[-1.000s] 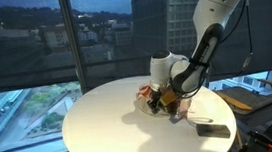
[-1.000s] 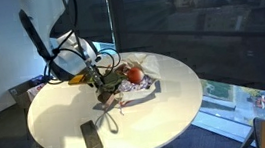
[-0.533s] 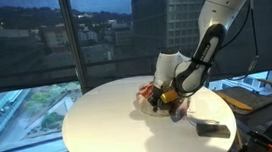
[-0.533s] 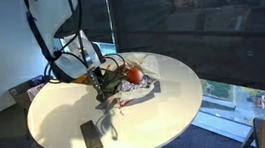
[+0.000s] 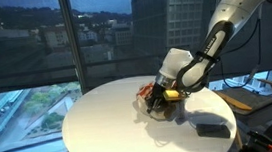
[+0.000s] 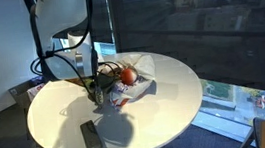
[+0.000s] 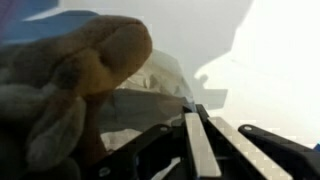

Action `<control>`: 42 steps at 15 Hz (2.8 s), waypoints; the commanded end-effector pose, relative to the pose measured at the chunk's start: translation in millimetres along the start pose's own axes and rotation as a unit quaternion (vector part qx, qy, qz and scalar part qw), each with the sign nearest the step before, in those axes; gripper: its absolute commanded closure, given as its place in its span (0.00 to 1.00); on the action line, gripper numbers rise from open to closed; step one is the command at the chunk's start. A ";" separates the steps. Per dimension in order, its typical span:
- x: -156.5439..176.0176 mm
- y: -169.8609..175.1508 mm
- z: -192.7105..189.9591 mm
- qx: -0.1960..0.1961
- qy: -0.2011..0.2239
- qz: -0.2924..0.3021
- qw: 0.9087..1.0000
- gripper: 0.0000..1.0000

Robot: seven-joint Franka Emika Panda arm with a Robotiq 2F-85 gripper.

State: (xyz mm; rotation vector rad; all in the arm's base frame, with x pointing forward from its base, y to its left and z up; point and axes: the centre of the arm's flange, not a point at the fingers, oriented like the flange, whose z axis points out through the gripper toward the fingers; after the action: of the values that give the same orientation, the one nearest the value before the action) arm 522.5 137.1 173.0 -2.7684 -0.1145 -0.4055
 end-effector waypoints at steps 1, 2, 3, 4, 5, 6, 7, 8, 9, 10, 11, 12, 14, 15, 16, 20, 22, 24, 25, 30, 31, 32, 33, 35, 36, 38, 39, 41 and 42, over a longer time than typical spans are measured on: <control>-2.0 -11.8 -25.0 0.049 0.004 -0.009 0.999 0.91; -2.6 -15.1 -30.1 0.051 0.008 -0.010 0.999 0.90; -4.5 -20.0 -37.6 0.058 0.013 -0.015 0.998 0.90; -3.6 -21.6 -40.8 0.063 0.017 -0.014 0.998 0.90; -3.6 -23.7 -43.8 0.068 0.021 -0.018 0.997 0.90; -3.8 -29.2 -49.4 0.074 0.028 -0.022 0.997 0.90; -3.9 -34.0 -54.0 0.079 0.032 -0.029 0.996 0.91; -4.4 -42.5 -61.2 0.085 0.040 -0.038 0.995 0.91; -4.0 -50.2 -67.7 0.091 0.047 -0.048 0.994 0.90; -3.4 -57.8 -73.8 0.094 0.055 -0.058 0.992 0.90; -3.9 -66.6 -81.5 0.098 0.062 -0.070 0.991 0.90; -4.7 -74.2 -88.2 0.097 0.070 -0.081 0.990 0.91; -5.4 -86.3 -101.6 0.095 0.089 -0.099 0.987 0.91; -7.7 -91.6 -110.1 0.094 0.099 -0.107 0.985 0.91; -8.2 -97.1 -116.4 0.093 0.109 -0.115 0.983 0.90; -14.7 -115.2 -146.1 0.089 0.154 -0.144 0.973 0.91; -17.9 -122.3 -161.8 0.082 0.182 -0.156 0.967 0.91; -21.6 -129.8 -178.2 0.075 0.209 -0.168 0.960 0.91; -23.4 -132.7 -185.4 0.071 0.227 -0.174 0.956 0.91; -24.5 -126.2 -193.5 0.028 0.266 -0.162 0.950 0.91; -22.6 -120.8 -189.4 0.001 0.265 -0.145 0.953 0.66; -20.1 -114.3 -186.2 -0.018 0.260 -0.132 0.956 0.66; -19.2 -109.3 -184.1 -0.035 0.258 -0.118 0.958 0.64; -23.1 -105.9 -182.8 -0.070 0.254 -0.090 0.960 0.49; -27.2 -106.4 -182.0 -0.088 0.252 -0.079 0.961 0.40; -37.6 -110.4 -182.8 -0.124 0.246 -0.058 0.960 0.25; -44.3 -113.9 -184.0 -0.141 0.240 -0.047 0.959 0.18; -58.2 -121.4 -186.2 -0.170 0.211 -0.022 0.962 0.03; -63.1 -124.4 -184.3 -0.184 0.198 -0.007 0.963 0.01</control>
State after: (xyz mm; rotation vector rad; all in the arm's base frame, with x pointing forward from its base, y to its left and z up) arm 437.9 172.1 328.5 -2.8350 -0.0633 -1.1018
